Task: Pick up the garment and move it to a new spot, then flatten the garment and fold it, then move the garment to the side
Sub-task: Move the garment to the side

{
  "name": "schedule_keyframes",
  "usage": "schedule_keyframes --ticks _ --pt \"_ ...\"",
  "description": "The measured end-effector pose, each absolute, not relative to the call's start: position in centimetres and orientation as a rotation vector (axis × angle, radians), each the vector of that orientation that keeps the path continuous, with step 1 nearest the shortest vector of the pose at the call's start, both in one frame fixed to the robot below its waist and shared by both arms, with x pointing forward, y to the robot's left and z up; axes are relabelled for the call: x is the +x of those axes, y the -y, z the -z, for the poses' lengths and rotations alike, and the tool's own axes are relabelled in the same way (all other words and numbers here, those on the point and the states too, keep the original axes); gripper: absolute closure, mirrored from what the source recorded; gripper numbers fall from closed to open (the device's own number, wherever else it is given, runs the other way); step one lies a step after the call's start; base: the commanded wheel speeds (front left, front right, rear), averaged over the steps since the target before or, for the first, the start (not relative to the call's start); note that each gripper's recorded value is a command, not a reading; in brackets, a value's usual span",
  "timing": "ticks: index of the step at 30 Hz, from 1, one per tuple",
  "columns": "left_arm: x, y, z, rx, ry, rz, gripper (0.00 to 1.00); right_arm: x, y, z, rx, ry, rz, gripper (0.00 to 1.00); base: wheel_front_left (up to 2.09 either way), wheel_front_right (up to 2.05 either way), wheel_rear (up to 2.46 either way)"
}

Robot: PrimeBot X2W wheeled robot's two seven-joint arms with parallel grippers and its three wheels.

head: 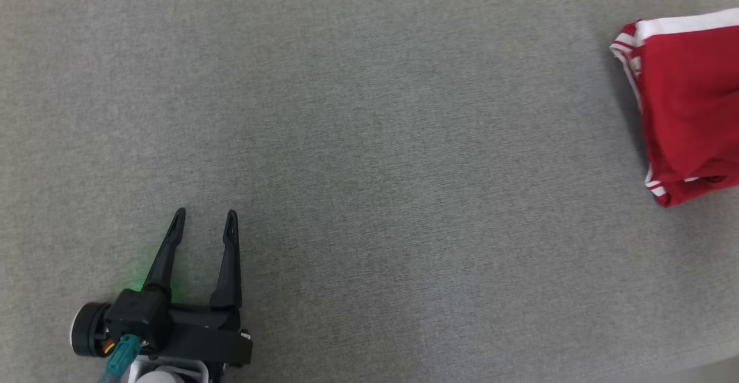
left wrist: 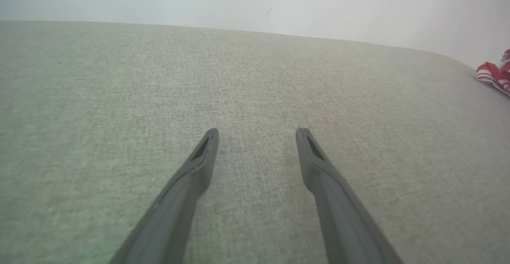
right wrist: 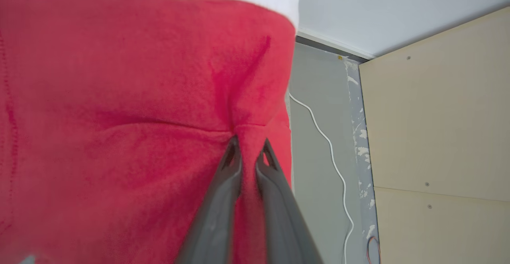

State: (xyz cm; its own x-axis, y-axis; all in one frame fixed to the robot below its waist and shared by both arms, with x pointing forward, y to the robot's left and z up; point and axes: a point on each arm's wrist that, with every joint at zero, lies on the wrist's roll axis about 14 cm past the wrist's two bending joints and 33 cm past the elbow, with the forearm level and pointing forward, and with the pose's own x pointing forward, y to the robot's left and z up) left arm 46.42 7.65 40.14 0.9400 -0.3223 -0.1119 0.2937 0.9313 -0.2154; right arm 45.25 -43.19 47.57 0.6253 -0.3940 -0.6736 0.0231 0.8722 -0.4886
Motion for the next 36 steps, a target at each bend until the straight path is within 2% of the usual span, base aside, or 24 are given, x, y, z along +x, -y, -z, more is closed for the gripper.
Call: schedule_keyframes --ticks 11,12,13,14,20,26,36 --pt "45.9 -9.3 -39.8 -0.161 -0.162 0.296 0.00 45.1 46.0 -45.3 -0.535 -0.877 0.336 1.00 0.00 0.00 0.00" --pt "45.9 -9.4 -39.9 -0.158 -0.160 0.292 0.00 45.2 46.0 -45.4 -0.537 -0.868 0.337 0.79 0.00 0.00 0.00" --pt "45.8 -9.4 -40.1 -0.156 -0.157 0.292 0.00 45.3 45.8 -45.5 -0.546 -0.854 0.336 0.51 0.00 0.00 0.00" --pt "45.7 -9.4 -40.2 -0.153 -0.154 0.293 0.00 45.4 45.8 -45.7 -0.550 -0.838 0.339 0.00 0.00 0.00 0.00" --pt "45.2 -9.5 -41.9 -0.140 -0.118 0.291 0.00 46.2 44.4 -47.6 -0.550 -0.703 0.320 0.00 0.00 0.00 0.00" --pt "43.5 -10.5 -43.9 -0.129 -0.084 0.255 0.00 46.7 39.1 -49.4 -0.453 -0.470 0.199 0.00 0.00 0.00 0.00" --pt "40.2 -13.9 -48.1 -0.129 0.013 0.138 0.00 43.6 29.5 -50.2 -0.274 -0.268 0.014 0.00 0.00 0.00 0.00"
